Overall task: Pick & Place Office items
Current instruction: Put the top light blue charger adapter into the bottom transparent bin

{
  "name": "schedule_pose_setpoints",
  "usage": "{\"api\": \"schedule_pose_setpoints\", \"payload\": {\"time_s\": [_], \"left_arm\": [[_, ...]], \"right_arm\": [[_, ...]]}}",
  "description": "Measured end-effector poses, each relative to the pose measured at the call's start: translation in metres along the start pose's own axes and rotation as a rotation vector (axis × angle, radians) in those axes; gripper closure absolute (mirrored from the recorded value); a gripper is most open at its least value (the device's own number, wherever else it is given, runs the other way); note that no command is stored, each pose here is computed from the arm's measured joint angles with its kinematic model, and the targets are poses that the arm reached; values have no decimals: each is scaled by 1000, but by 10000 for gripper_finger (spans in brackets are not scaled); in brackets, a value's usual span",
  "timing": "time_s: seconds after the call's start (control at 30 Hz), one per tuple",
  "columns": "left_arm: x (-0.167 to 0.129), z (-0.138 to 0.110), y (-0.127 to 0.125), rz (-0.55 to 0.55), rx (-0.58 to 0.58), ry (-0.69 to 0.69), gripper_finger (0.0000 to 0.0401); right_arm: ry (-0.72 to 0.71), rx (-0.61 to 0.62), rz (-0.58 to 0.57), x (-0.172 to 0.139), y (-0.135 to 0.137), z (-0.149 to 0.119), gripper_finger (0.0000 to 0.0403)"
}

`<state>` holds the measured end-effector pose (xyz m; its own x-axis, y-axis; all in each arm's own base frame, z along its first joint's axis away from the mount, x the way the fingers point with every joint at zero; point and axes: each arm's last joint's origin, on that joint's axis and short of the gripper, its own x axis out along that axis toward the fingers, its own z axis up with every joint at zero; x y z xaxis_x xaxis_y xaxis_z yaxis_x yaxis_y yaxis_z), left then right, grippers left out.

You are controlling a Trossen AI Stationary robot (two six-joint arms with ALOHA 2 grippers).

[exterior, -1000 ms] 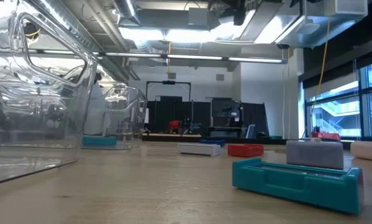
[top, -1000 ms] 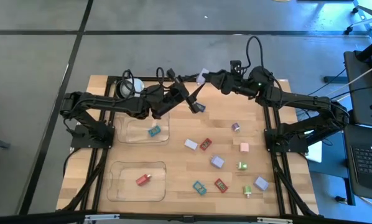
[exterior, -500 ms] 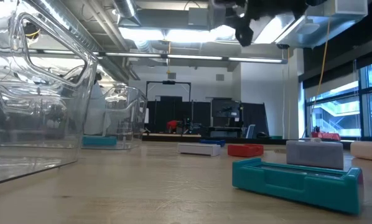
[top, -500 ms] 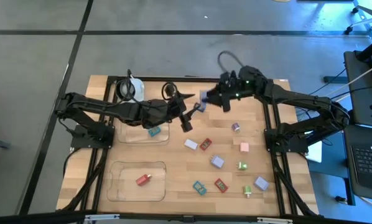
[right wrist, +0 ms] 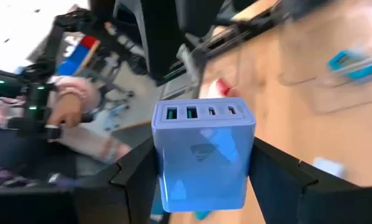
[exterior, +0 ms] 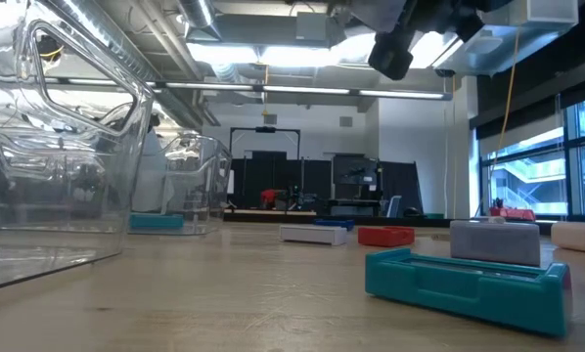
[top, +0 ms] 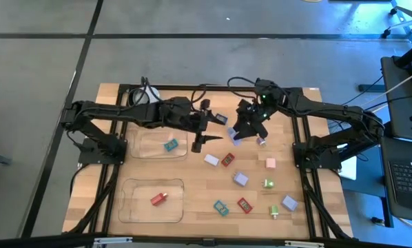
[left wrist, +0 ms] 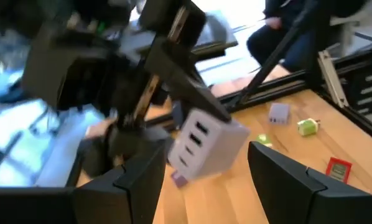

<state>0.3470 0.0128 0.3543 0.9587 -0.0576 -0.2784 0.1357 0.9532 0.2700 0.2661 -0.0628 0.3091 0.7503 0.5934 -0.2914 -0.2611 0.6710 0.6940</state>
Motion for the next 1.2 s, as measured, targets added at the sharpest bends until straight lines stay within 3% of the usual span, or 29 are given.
{"api": "schedule_pose_setpoints", "payload": {"time_s": [0.27,0.83,1.2], "left_arm": [[13,-1,0,-66,71,-80,178],[28,-18,0,-238,-18,-61,180],[36,-21,1,-315,-25,-114,250]], "right_arm": [[85,118,118,21,-11,-2,188],[51,115,233,35,-17,12,188],[57,76,260,35,-16,12,188]]}}
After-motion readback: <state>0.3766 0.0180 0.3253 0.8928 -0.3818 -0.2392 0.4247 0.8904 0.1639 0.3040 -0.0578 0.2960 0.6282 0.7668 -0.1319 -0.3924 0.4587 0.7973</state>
